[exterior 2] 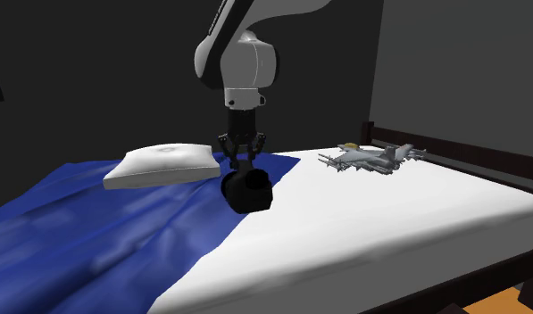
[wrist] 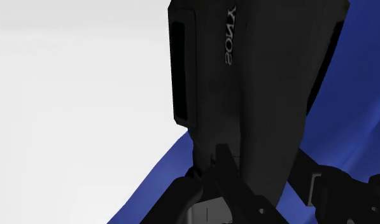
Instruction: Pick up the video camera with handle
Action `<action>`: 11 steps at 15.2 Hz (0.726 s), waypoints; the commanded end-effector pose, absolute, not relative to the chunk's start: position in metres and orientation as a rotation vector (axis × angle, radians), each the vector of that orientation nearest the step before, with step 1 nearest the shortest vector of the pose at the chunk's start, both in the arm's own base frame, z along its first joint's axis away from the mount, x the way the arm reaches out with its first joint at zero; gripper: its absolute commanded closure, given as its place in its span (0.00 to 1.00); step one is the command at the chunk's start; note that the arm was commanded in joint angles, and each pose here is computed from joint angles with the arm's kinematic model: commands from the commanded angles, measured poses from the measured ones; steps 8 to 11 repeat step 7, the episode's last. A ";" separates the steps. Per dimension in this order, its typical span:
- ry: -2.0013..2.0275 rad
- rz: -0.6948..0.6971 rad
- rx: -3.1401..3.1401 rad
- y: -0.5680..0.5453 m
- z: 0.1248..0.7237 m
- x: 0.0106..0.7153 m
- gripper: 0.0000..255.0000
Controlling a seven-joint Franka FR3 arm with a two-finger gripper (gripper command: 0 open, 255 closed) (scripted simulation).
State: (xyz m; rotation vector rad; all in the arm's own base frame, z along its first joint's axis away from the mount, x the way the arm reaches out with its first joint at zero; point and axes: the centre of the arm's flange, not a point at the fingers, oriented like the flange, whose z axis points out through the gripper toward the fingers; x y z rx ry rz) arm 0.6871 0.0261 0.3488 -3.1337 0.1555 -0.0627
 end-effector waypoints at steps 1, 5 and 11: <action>0.156 -0.067 -3.133 0.028 0.360 0.686 1.00; 0.156 -0.067 -3.133 0.028 0.381 0.686 1.00; 0.156 -0.067 -3.133 0.028 0.382 0.686 1.00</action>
